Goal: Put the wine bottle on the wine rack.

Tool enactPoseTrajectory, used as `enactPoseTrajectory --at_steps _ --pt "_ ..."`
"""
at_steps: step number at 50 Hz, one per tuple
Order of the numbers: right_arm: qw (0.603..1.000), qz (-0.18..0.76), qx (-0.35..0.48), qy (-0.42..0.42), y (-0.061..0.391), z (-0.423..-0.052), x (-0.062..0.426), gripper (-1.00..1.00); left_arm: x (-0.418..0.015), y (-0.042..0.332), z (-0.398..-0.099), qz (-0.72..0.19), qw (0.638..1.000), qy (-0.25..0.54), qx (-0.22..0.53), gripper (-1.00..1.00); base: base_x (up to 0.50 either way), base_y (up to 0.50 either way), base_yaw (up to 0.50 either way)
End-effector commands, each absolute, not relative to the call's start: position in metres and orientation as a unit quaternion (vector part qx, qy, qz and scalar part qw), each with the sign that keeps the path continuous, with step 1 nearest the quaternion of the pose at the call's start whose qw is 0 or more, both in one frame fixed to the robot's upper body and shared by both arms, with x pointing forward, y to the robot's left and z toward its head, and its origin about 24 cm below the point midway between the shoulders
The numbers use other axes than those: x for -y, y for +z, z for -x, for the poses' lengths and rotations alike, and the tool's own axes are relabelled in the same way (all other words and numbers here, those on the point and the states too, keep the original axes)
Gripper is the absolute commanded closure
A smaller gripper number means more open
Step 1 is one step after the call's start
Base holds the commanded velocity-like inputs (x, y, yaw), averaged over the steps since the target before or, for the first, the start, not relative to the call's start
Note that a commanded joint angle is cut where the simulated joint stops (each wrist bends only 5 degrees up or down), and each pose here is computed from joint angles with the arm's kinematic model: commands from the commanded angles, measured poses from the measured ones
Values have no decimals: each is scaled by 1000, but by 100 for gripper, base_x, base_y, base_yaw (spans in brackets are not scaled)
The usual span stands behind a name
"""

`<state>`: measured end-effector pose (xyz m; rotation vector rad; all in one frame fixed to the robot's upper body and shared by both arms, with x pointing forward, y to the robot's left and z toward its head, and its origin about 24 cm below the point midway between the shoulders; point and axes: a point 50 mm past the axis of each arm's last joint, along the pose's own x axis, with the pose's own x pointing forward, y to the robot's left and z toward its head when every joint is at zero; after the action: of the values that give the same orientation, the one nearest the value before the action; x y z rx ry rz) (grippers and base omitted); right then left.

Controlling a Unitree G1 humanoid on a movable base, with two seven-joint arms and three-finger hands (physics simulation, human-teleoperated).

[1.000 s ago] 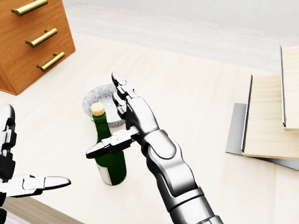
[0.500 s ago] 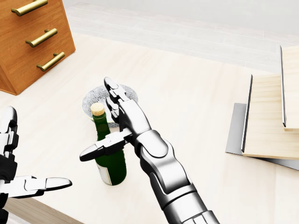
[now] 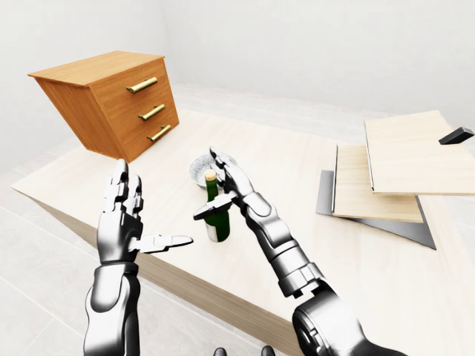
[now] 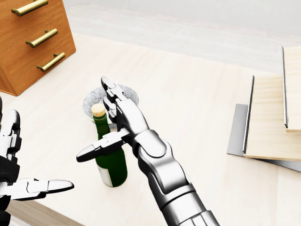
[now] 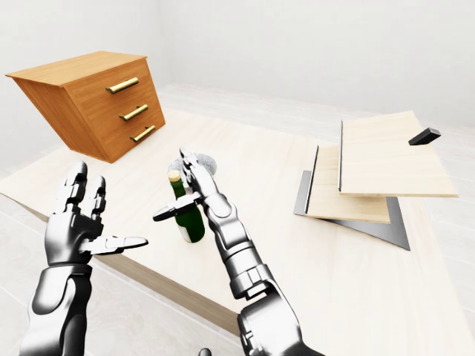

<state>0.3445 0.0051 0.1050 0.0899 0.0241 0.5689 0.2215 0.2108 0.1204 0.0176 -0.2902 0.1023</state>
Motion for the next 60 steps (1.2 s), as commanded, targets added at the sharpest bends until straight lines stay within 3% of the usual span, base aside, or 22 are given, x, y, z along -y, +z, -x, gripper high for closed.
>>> enactPoseTrajectory --at_steps 1,23,25,27,29,32,34,37,42,44,49,60 --pt "958 -45 -5 283 110 -345 -7 -100 -211 118 -222 -7 989 51 140 -100 0 0 0" --pt "957 -46 -4 288 111 -345 -9 -100 -210 118 -222 -9 989 49 139 -100 0 0 0" --pt "957 -46 -3 288 111 -344 -9 -67 -211 118 -223 -9 989 49 138 -100 0 0 0" --pt "956 -47 -4 288 110 -344 -9 -48 -210 117 -223 -10 989 48 136 -100 0 0 0" --pt "956 -46 -7 289 109 -344 -9 -45 -210 116 -224 -8 990 49 134 -100 0 0 0" --pt "956 -46 -10 289 108 -345 -10 -19 -211 114 -224 -8 990 49 130 -100 0 0 0" --pt "956 -45 -12 290 107 -345 -10 11 -211 114 -224 -8 990 49 131 -100 0 0 0" --pt "956 -46 -12 290 107 -345 -10 20 -210 114 -224 -9 990 49 130 -100 0 0 0" --pt "956 -46 -17 290 105 -344 -10 64 -209 111 -225 -9 991 47 123 -100 0 0 0" --pt "956 -46 -19 290 104 -344 -10 66 -209 110 -225 -8 991 47 122 -100 0 0 0" --pt "956 -46 -15 289 105 -344 -10 100 -210 112 -224 -9 991 48 126 -100 0 0 0" --pt "958 -48 -1 283 110 -344 -7 100 -209 112 -223 -9 991 47 125 -100 0 0 0"
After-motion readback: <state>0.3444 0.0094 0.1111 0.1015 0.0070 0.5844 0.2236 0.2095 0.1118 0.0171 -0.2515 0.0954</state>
